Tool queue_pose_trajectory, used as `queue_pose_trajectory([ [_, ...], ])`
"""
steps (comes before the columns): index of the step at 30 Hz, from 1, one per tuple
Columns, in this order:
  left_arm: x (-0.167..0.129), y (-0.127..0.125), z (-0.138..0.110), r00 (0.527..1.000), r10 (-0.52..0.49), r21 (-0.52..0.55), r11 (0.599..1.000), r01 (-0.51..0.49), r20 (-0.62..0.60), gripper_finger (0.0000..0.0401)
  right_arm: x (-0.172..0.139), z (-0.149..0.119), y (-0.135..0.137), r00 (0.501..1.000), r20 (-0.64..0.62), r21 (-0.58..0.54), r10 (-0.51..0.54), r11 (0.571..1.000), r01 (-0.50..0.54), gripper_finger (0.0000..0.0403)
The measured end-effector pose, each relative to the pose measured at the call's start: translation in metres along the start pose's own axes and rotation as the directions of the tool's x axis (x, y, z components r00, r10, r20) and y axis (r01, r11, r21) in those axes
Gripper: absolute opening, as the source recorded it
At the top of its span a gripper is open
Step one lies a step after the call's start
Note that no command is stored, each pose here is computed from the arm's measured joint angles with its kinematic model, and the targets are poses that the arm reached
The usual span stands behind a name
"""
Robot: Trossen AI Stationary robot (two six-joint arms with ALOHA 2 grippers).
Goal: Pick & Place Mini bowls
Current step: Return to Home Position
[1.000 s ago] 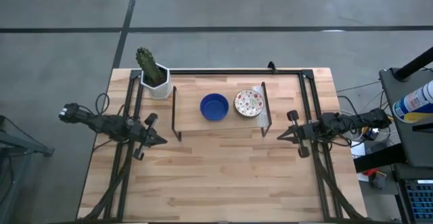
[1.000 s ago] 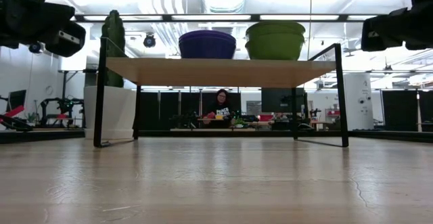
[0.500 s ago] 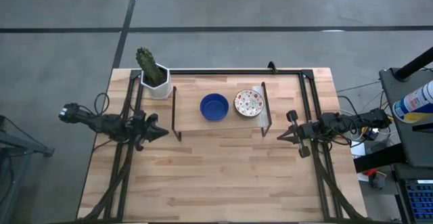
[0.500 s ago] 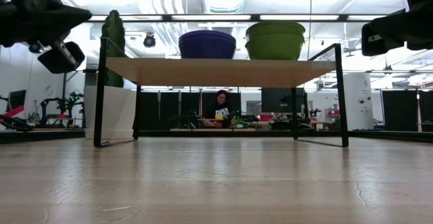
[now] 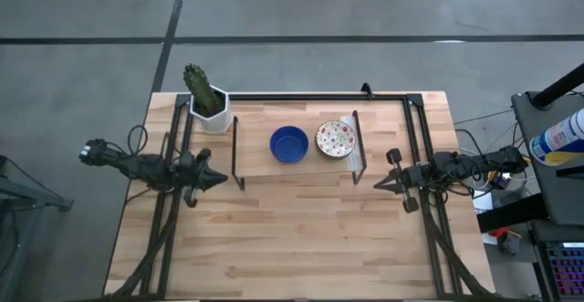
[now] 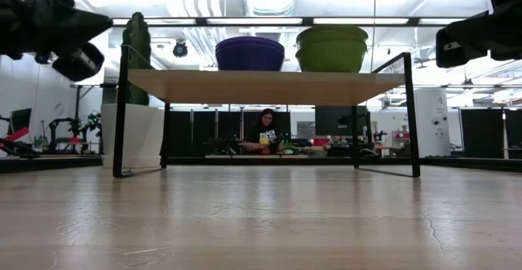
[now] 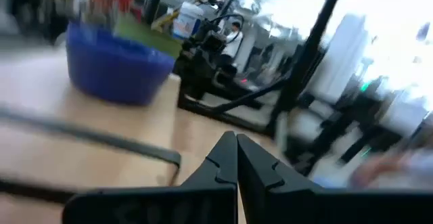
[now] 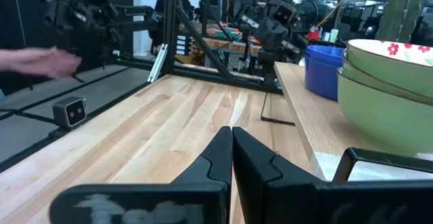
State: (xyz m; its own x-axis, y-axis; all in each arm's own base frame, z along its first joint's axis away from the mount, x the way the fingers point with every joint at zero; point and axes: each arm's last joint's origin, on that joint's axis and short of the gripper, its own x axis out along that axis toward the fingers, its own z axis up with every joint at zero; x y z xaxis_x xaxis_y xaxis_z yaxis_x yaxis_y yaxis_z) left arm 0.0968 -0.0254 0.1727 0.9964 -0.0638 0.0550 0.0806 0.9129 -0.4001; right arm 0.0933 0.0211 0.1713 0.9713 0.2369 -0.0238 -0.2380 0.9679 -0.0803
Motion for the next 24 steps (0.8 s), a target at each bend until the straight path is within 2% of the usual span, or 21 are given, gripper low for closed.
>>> queue_pose_trajectory([
  [3,0.0000,0.0000,0.0000,1.000,0.000,0.222,0.975,0.000,0.000,0.0000,0.0000,0.0000,0.0000,1.000,0.000,0.001,0.000,1.000,0.000,0.0008],
  [6,0.0000,0.0002,-0.0004,1.000,0.001,0.332,0.943,0.000,-0.004,0.0000,0.0000,0.0000,0.0000,1.000,0.000,0.003,0.000,1.000,0.000,0.0009],
  [24,0.0000,0.0002,-0.0005,1.000,0.001,0.328,0.945,0.001,-0.005,0.0000,0.0000,0.0000,0.0000,1.000,0.000,0.002,0.000,1.000,0.000,0.0009],
])
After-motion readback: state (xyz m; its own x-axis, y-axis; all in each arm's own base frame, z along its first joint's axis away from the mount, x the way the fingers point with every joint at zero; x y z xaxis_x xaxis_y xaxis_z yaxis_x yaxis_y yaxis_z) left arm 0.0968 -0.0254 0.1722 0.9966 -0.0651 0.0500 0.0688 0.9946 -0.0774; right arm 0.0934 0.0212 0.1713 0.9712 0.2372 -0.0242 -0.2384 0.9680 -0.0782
